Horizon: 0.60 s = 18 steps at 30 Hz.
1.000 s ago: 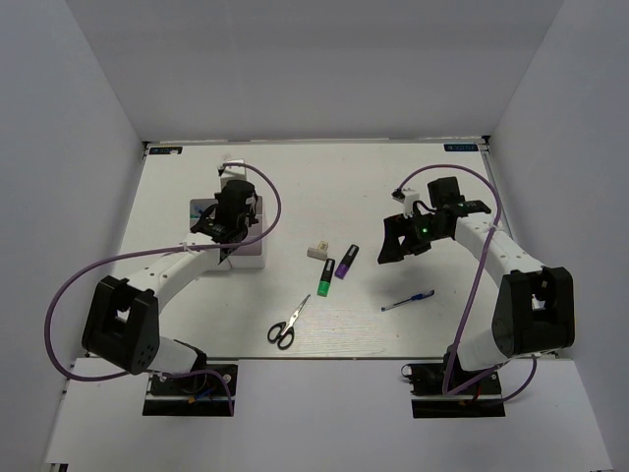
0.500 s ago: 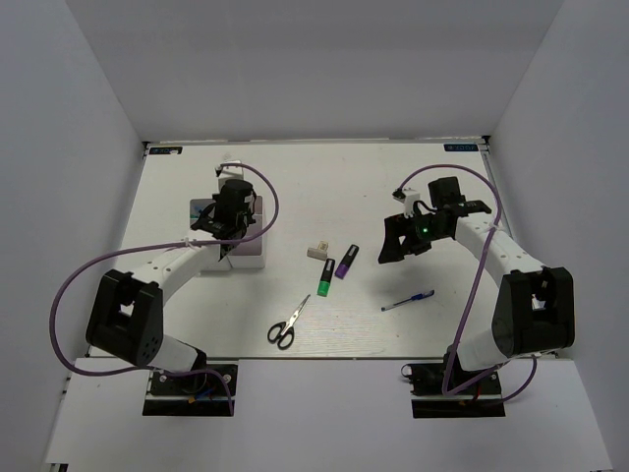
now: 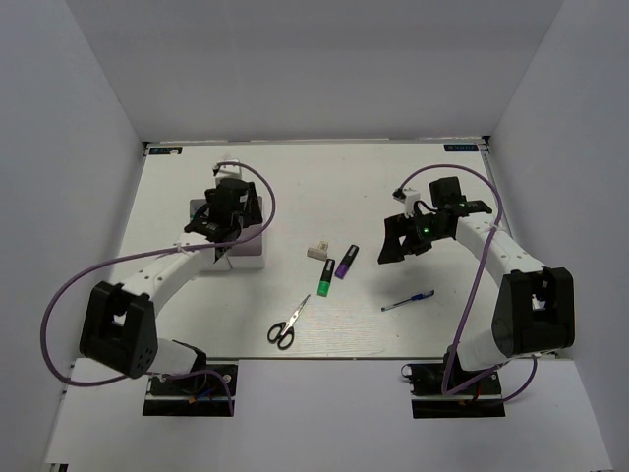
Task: Sort the stationery into containers
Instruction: Place the stationery into the container, then grab a piece of stationery with the right arm
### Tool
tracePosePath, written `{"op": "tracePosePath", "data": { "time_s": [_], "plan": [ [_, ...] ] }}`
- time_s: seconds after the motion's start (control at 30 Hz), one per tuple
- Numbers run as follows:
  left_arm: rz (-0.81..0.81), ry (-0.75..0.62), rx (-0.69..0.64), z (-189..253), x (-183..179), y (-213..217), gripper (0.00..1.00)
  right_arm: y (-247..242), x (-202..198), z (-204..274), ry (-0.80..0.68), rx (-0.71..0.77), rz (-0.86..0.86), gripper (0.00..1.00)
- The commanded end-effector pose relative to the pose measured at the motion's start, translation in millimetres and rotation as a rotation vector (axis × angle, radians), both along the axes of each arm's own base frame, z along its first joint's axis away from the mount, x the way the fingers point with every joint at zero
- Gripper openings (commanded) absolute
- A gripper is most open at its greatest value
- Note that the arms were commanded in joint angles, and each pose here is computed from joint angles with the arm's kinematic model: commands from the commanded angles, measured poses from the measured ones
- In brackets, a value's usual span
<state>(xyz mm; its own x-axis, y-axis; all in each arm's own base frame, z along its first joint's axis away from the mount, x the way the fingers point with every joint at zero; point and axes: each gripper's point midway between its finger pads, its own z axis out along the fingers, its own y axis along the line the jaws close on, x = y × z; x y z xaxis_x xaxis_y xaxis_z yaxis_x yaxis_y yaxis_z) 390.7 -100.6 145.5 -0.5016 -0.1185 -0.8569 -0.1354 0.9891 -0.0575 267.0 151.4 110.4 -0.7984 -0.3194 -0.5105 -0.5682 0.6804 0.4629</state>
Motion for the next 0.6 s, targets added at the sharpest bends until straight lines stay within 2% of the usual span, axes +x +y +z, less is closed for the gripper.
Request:
{"op": "tracePosePath", "data": {
  "time_s": [0.0,0.03,0.1,0.13,0.17,0.2,0.23,0.3,0.33,0.37,0.4,0.43,0.47,0.5,0.57],
  "plan": [
    [-0.119,-0.046,-0.151,68.6,-25.9,-19.7,0.81,6.7,-5.6,5.8,0.004,0.043,0.047,0.90],
    [-0.139,-0.028,-0.163,74.4,-33.3,-21.8,0.86,7.3,-4.6,6.9,0.002,0.049,0.049,0.90],
    [-0.229,0.066,-0.172,85.1,-64.9,-27.2,0.86,11.7,-0.5,6.5,0.010,0.045,0.066,0.90],
    [-0.310,0.089,-0.178,88.7,-80.6,-33.4,0.76,13.0,-3.0,4.0,0.033,0.032,0.070,0.74],
    [-0.381,0.135,-0.191,83.1,-96.1,-40.2,0.58,15.8,0.6,-3.5,0.051,-0.001,0.075,0.51],
    [-0.427,0.208,-0.160,75.5,-127.1,-31.5,0.28,19.3,3.9,-5.7,0.054,-0.035,0.069,0.20],
    [-0.418,0.284,-0.141,50.3,-143.3,-24.0,0.00,26.4,6.3,-16.2,0.074,-0.057,0.077,0.00],
    [-0.428,0.351,-0.118,24.1,-173.6,-11.7,0.00,30.6,12.9,-28.8,0.097,-0.126,0.056,0.00],
    [-0.418,0.276,-0.119,33.9,-182.6,-4.1,0.00,45.4,9.3,-29.5,0.108,-0.137,0.069,0.06],
    [-0.402,0.267,-0.119,29.2,-187.8,1.0,0.11,50.2,14.2,-27.6,0.106,-0.151,0.064,0.27],
    [-0.380,0.309,-0.109,5.3,-198.8,7.6,0.33,57.2,18.0,-34.1,0.137,-0.167,0.065,0.36],
    [-0.349,0.202,-0.111,18.8,-200.6,16.4,0.53,69.8,13.0,-34.8,0.163,-0.174,0.062,0.44],
    [-0.349,0.185,-0.112,16.5,-203.7,18.0,0.61,74.3,18.2,-32.3,0.167,-0.182,0.044,0.59],
    [-0.336,0.201,-0.103,0.5,-209.1,22.8,0.65,80.0,24.4,-40.1,0.165,-0.210,0.046,0.64],
    [-0.310,0.106,-0.104,4.9,-210.7,30.7,0.70,90.8,29.9,-44.3,0.219,-0.245,-0.065,0.68]
  ]
}}
